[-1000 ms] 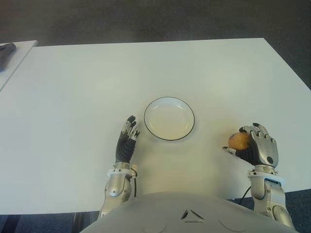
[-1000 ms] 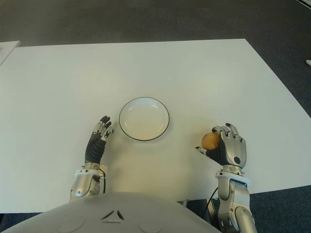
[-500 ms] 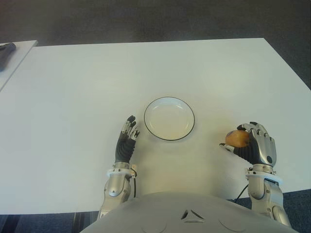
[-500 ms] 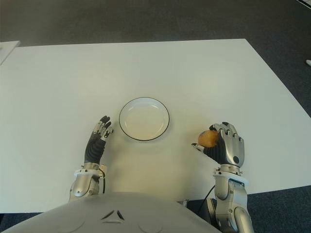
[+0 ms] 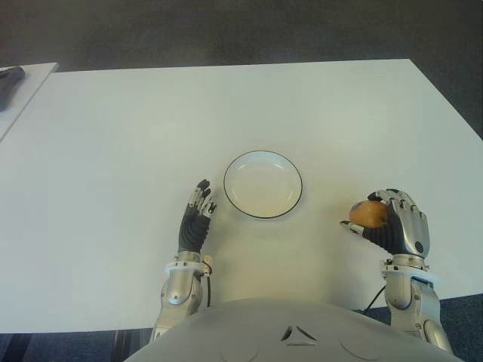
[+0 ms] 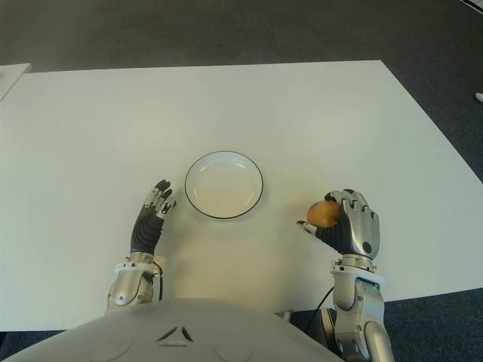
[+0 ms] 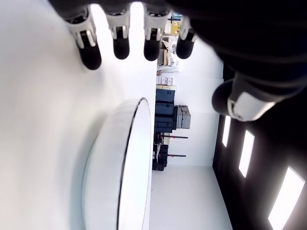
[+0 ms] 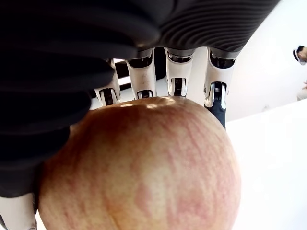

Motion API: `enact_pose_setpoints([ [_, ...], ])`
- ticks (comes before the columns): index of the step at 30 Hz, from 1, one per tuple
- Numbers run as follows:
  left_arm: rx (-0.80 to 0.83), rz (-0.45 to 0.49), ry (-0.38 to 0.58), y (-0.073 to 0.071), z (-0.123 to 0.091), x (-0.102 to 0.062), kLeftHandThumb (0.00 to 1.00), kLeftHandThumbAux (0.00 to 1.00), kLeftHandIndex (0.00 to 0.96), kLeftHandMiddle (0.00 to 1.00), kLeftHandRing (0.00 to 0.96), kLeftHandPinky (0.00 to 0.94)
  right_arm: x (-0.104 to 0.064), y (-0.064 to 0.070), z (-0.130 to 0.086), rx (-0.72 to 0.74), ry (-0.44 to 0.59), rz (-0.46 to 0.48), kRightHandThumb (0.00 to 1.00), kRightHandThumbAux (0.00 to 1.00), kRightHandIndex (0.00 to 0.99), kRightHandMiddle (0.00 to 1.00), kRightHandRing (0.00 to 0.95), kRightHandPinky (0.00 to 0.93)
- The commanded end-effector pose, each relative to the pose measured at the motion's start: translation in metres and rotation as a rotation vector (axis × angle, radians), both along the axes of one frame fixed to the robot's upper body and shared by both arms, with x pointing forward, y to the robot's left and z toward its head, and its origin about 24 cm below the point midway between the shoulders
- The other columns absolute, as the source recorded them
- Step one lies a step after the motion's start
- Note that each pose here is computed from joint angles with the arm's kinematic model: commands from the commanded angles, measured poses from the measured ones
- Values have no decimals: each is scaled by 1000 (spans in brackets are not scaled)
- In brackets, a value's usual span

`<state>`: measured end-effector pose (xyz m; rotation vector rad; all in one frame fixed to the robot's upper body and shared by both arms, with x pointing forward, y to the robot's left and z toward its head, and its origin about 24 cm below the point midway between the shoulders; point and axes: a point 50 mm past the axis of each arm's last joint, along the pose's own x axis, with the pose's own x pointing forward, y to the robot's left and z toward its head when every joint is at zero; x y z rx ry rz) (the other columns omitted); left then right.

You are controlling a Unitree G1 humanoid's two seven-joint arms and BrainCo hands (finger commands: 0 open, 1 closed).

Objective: Put the apples into the plate.

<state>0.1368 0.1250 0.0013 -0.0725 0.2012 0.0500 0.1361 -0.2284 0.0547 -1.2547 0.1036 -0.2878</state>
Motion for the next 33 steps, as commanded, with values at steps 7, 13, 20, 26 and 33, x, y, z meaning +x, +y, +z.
enact_pose_setpoints([
  [7, 21, -19, 25, 1, -2, -4, 0, 456, 0, 0, 0, 0, -1, 0, 4, 14, -15, -3, 722, 713, 439, 871, 860, 773],
  [13, 9, -3, 23, 1, -1, -3, 0, 451, 0, 0, 0, 0, -2, 0, 4, 14, -11, 1, 720, 714, 439, 870, 858, 775],
  [20, -7, 4, 20, 1, 1, -4, 0, 450, 0, 0, 0, 0, -2, 0, 4, 7, -10, 0, 719, 714, 439, 871, 859, 788],
  [26, -10, 8, 17, 1, 1, -4, 0, 449, 0, 0, 0, 0, -3, 0, 4, 10, -10, -2, 719, 714, 439, 872, 859, 779],
  [33, -8, 8, 23, 0, 0, -3, 0, 444, 0, 0, 0, 0, 10, -1, 11, 16, -34, 7, 721, 713, 439, 871, 860, 795],
])
